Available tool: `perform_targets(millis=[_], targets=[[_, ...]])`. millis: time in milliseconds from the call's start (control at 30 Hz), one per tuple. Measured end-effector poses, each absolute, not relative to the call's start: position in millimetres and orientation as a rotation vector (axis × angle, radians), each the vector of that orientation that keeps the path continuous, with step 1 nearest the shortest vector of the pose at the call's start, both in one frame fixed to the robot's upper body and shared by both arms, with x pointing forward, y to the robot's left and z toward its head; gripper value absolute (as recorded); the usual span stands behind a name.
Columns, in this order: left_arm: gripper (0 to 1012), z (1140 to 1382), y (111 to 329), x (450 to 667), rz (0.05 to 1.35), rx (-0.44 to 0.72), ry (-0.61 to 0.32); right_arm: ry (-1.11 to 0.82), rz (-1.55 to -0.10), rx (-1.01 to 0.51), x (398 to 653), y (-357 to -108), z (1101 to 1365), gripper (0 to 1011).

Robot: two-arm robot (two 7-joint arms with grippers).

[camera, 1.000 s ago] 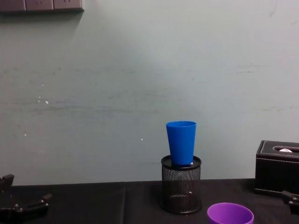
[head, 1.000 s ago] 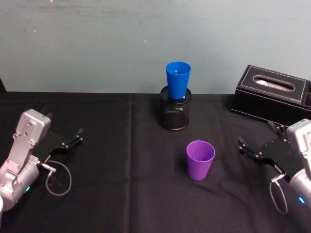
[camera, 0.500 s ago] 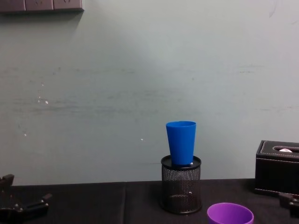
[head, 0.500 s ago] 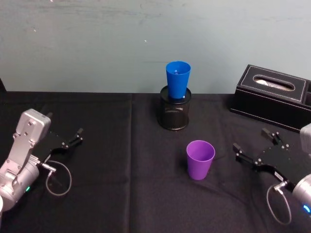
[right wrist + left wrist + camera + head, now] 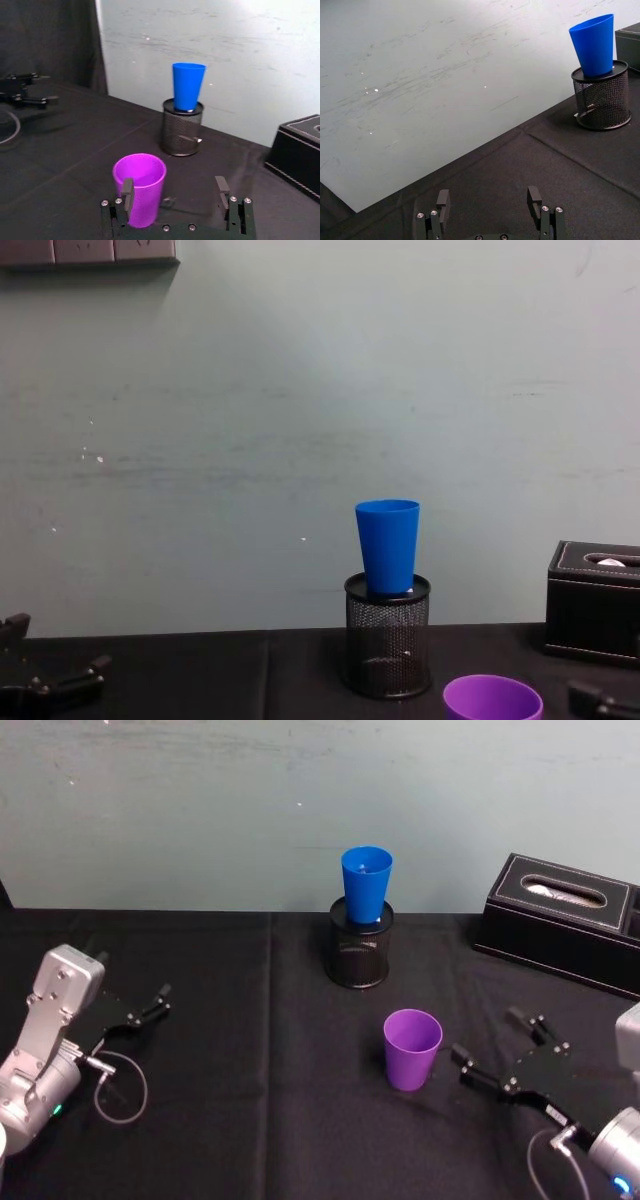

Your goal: Pick up one cup with a gripper and tap it against the other cup.

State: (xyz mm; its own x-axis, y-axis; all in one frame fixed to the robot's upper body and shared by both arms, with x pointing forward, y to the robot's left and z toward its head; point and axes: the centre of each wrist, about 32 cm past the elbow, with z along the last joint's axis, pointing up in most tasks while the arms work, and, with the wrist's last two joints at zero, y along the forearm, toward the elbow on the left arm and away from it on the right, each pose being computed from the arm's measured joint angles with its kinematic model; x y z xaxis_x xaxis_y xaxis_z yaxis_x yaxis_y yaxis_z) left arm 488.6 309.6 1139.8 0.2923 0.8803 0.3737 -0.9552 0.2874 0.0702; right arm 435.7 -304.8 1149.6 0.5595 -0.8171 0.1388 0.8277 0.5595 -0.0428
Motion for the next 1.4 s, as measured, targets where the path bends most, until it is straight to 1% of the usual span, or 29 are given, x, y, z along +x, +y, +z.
perform_targets(millis=[333,567,933,1400], targets=[[1011,1139.8,309.7,488.6,1.248,0.305,-0.285,-0.127,-0.905,-0.110,429.7,-293.0,1137.7,1004],[1011,1139.8,309.7,488.6,1.248,0.304,-0.285,-0.120,-0.878,-0.101,432.4,-289.0,1127.5,1004],[1011,1139.8,309.7,488.6,1.248,0.304,-0.285,-0.112,-0.869,-0.110,436.9,-286.3,1116.6,1004],[1011,1139.8,309.7,488.6,1.248,0.304,-0.285,-0.075,-0.885,-0.118,440.6,-285.3,1112.3,1004]])
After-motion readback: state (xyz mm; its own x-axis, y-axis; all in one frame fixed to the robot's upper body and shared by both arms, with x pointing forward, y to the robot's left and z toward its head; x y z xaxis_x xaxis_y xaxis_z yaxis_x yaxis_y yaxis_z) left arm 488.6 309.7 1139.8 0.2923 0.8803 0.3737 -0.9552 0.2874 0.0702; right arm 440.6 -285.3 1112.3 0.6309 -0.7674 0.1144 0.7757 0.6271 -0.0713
